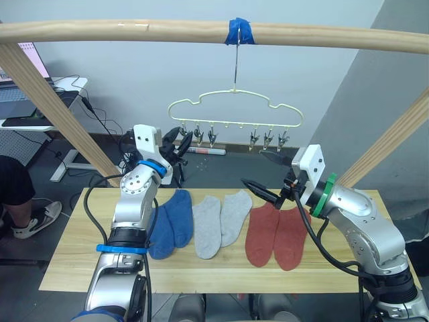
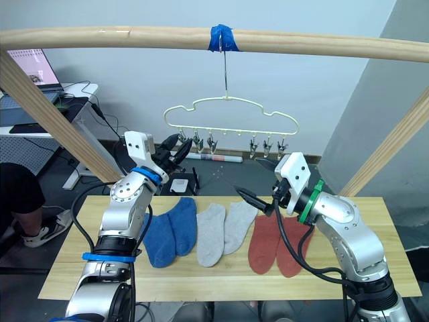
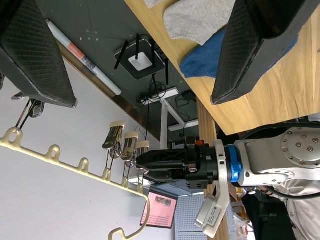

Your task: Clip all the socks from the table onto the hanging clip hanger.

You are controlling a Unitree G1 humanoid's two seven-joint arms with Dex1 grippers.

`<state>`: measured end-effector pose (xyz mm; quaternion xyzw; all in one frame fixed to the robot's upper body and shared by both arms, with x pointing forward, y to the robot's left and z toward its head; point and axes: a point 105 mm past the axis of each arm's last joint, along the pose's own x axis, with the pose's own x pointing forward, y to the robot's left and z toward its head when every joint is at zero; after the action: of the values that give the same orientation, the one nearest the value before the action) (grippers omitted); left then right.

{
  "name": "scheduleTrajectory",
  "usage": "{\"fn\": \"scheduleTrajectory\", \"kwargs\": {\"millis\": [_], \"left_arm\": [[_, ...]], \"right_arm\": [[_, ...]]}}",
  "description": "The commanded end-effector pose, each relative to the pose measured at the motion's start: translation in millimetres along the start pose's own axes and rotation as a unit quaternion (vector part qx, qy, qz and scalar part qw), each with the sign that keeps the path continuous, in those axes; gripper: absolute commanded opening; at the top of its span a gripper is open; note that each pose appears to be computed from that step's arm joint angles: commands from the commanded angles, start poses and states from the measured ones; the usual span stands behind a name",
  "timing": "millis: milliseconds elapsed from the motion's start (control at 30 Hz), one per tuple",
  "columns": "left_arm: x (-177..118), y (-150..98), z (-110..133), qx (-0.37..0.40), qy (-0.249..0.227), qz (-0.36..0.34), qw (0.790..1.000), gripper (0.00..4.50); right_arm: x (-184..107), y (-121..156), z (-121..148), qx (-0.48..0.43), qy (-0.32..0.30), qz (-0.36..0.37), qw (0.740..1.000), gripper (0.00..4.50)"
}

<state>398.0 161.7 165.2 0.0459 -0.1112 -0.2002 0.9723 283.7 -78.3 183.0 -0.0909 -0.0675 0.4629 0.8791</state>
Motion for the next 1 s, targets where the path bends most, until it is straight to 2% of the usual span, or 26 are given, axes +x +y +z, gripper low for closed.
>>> {"fn": "scheduleTrajectory", "kwargs": {"millis": [33, 133, 233, 333, 433, 633, 767, 900, 1000], "left_arm": [[5, 1, 23, 0.007, -0.039, 0.003, 0.999, 1.88], [6, 2, 23, 0.006, -0.041, 0.003, 0.999, 1.88], [6, 1, 25, 0.005, -0.046, 0.002, 0.999, 1.39], [6, 1, 26, 0.005, -0.046, -0.001, 0.999, 0.63], [6, 0, 27, 0.006, -0.048, -0.002, 0.999, 0.11], [6, 2, 26, 0.016, -0.038, -0.002, 0.999, 0.01], [5, 3, 23, 0.017, -0.024, -0.003, 1.000, 0.01], [5, 2, 24, 0.005, -0.009, -0.016, 1.000, 0.01], [4, 1, 25, 0.001, -0.002, -0.024, 1.000, 0.01]], "right_arm": [[0, 4, 15, -0.021, -0.025, 0.009, 0.999, 4.50], [0, 4, 15, -0.021, -0.024, 0.009, 0.999, 4.50], [-1, 3, 15, -0.019, -0.024, 0.006, 1.000, 4.50], [-1, 3, 14, -0.018, -0.023, 0.005, 1.000, 4.50], [-2, 4, 12, -0.015, -0.022, 0.003, 1.000, 4.50], [-7, 3, -3, -0.003, 0.000, -0.010, 1.000, 4.50], [-26, -12, -40, -0.006, 0.074, -0.058, 0.996, 4.50], [-70, -41, -104, 0.004, 0.225, -0.149, 0.963, 4.50], [-92, -48, -131, 0.014, 0.284, -0.169, 0.944, 4.50]]}}
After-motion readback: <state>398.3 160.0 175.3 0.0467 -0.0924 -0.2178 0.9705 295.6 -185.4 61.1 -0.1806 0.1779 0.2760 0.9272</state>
